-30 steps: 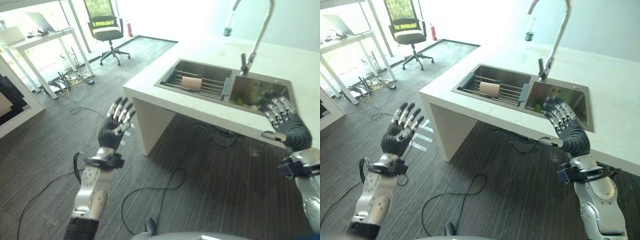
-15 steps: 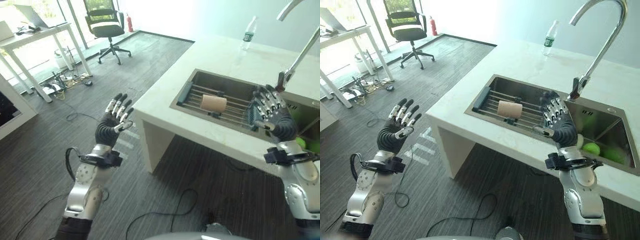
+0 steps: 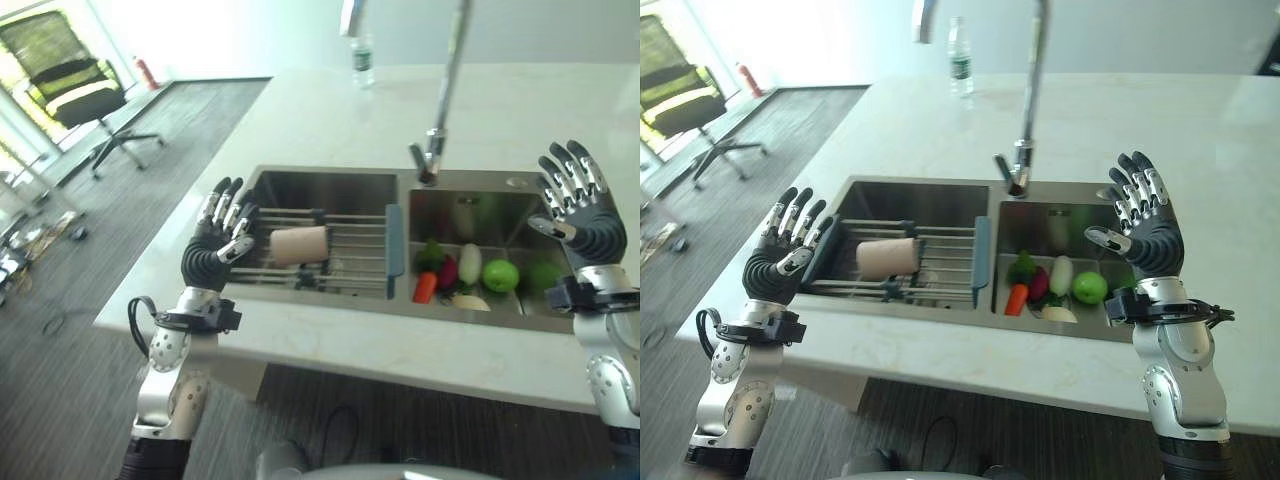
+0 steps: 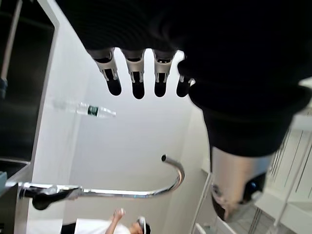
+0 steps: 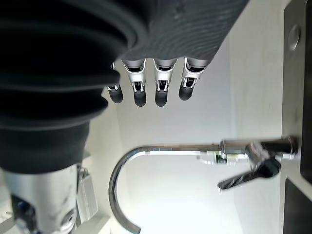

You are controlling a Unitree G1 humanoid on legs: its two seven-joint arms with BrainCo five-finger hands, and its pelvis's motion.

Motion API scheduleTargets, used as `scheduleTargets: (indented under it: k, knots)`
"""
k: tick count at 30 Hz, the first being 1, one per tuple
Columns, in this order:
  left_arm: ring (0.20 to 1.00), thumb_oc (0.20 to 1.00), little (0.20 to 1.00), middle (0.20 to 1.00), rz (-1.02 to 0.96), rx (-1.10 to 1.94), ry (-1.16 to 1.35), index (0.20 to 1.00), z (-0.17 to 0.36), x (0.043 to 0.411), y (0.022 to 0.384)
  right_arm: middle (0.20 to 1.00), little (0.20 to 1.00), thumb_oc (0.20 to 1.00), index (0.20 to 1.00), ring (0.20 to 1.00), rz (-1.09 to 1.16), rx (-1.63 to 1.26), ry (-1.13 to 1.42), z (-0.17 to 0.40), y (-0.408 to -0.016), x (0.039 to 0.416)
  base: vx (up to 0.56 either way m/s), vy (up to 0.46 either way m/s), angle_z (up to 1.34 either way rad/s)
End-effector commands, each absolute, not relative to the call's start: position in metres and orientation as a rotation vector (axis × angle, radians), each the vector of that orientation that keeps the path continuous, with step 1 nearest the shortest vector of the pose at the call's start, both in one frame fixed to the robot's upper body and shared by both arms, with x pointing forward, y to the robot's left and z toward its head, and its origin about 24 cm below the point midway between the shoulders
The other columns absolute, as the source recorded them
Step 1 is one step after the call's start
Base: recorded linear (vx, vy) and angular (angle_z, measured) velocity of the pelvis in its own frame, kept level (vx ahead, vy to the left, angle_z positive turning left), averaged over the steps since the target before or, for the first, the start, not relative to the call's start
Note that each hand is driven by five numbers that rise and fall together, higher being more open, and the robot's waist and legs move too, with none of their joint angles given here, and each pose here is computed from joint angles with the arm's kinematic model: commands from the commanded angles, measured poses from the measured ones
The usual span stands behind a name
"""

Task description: Place the dishes in the dishwasher.

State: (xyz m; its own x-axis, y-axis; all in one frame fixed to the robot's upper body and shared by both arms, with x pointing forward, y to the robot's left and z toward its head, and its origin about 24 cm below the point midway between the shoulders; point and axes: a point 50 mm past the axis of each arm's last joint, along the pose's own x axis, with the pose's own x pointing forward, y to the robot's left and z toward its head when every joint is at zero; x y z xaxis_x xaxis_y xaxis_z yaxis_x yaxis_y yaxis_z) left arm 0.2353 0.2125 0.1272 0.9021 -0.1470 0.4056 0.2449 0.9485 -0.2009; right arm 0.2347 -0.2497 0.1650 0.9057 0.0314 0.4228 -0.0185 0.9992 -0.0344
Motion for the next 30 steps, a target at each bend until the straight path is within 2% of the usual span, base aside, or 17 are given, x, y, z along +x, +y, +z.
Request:
scheduleTargets:
  k: [1,4,8,16,19,23,27,30]
  knots:
    - [1.0,1.0,1.0,1.0,-0.208,-0.211,-0.578,1.0,0.154,0.224,0.217,1.0,1.0,1.0,1.0,1.0,0.088,-0.091,-0.57,0.194,-0.247,0.231,0.29,0.338,-0.92]
    - [1.0,1.0,1.0,1.0,-0.212,-0.212,-0.593,1.0,0.161,0.227,0.221,1.0,1.0,1.0,1.0,1.0,0.066,-0.073,-0.567,0.195,-0.252,0.224,0.19,0.263,-0.64]
    - [1.0,1.0,1.0,1.0,-0.213,-0.186,-0.632,1.0,0.171,0.229,0.223,1.0,1.0,1.0,1.0,1.0,0.045,-0.077,-0.561,0.189,-0.253,0.217,0.1,0.149,0.33]
    - [1.0,1.0,1.0,1.0,-0.171,-0.167,-0.649,1.0,0.175,0.225,0.221,1.0,1.0,1.0,1.0,1.0,0.03,-0.108,-0.535,0.19,-0.254,0.221,0.02,0.031,0.12]
    - [1.0,1.0,1.0,1.0,-0.098,-0.05,-0.612,1.0,0.172,0.225,0.226,1.0,1.0,1.0,1.0,1.0,0.029,-0.121,-0.536,0.193,-0.256,0.221,-0.01,-0.005,0.03]
    - [1.0,1.0,1.0,1.0,0.052,0.384,-0.502,1.0,0.168,0.228,0.244,1.0,1.0,1.0,1.0,1.0,0.03,-0.156,-0.537,0.2,-0.258,0.221,-0.03,-0.014,0.07]
    - [1.0,1.0,1.0,1.0,0.087,0.621,-0.47,1.0,0.177,0.237,0.256,1.0,1.0,1.0,1.0,1.0,0.045,-0.181,-0.533,0.205,-0.255,0.229,-0.02,-0.004,0.07]
    - [1.0,1.0,1.0,1.0,0.082,0.688,-0.422,1.0,0.178,0.251,0.26,1.0,1.0,1.0,1.0,1.0,0.062,-0.185,-0.533,0.205,-0.252,0.233,0.0,0.0,0.0]
